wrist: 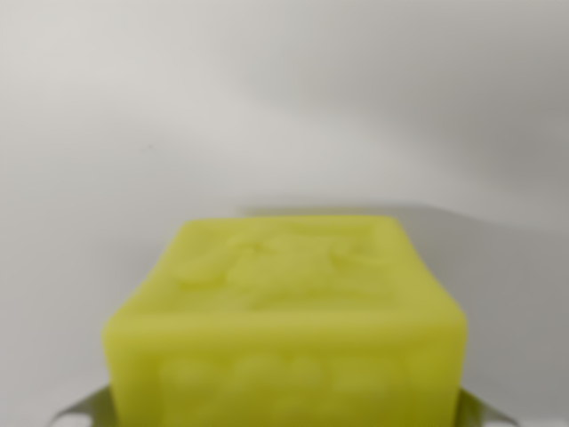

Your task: Pick yellow cube

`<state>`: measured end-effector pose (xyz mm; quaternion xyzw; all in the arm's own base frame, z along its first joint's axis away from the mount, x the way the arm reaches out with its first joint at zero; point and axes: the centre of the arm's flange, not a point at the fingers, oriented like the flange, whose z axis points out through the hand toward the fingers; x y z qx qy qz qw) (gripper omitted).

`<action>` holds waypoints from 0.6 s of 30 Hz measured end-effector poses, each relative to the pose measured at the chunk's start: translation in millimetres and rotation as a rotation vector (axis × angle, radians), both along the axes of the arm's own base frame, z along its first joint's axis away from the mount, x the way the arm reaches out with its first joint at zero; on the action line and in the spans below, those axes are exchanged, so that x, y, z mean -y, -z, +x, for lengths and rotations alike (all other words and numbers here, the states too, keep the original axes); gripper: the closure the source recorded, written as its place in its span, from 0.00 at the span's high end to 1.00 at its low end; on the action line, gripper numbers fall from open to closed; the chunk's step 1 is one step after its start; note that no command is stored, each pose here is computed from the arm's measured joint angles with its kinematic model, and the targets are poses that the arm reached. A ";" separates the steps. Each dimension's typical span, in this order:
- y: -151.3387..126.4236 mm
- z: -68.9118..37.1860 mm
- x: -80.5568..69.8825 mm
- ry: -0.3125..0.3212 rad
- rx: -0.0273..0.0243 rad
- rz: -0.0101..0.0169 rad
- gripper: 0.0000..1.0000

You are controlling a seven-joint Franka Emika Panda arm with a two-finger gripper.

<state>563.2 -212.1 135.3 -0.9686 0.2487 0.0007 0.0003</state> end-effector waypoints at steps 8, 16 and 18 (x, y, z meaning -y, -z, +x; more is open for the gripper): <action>-13.5 0.1 0.0 0.000 0.0002 -0.0001 0.00; -27.0 0.1 0.0 0.000 0.0004 -0.0002 0.00; -30.2 0.1 0.0 0.000 0.0002 -0.0002 0.00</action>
